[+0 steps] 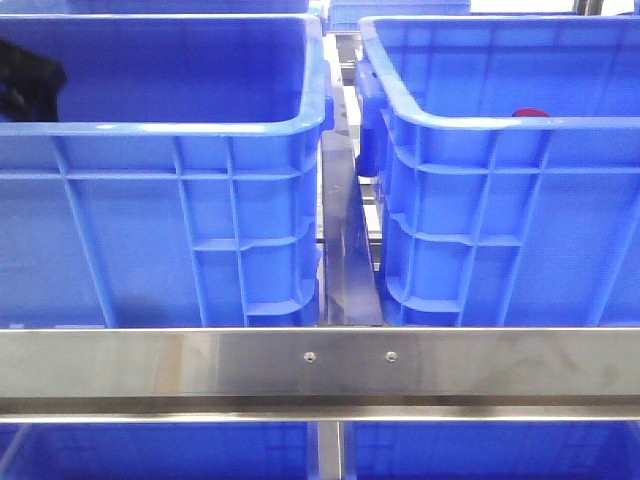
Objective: Pick red and yellow buttons and place in box
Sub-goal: 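Grasp a yellow-capped button with the left gripper and lift it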
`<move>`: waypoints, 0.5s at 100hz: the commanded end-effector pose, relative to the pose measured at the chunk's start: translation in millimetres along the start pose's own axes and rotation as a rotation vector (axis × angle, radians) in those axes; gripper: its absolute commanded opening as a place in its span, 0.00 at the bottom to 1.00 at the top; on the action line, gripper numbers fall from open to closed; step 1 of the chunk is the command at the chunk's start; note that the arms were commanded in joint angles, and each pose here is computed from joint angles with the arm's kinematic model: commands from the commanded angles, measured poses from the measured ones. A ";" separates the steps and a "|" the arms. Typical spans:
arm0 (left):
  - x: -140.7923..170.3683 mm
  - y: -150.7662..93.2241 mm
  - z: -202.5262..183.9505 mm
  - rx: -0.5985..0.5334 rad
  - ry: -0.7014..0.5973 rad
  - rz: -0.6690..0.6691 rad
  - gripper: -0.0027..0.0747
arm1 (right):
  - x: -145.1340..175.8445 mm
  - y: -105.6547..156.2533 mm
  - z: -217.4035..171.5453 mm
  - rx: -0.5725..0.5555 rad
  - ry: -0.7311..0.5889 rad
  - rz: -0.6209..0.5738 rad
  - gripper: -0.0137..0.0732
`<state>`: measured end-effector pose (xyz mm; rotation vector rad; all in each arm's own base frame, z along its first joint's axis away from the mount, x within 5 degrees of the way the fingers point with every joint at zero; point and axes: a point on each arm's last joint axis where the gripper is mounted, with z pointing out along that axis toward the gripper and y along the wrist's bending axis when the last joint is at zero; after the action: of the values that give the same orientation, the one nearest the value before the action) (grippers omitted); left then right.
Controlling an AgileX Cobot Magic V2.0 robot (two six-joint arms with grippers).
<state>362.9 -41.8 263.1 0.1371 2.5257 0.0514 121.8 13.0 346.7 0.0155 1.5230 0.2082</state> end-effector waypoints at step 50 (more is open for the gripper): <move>-14.7 -2.3 24.5 0.006 -0.103 0.022 0.77 | -8.7 1.9 -1.1 -0.011 -0.026 0.001 0.08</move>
<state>383.6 -44.9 225.8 0.1664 2.5436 0.0579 121.8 13.0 346.7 0.0155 1.5230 0.2082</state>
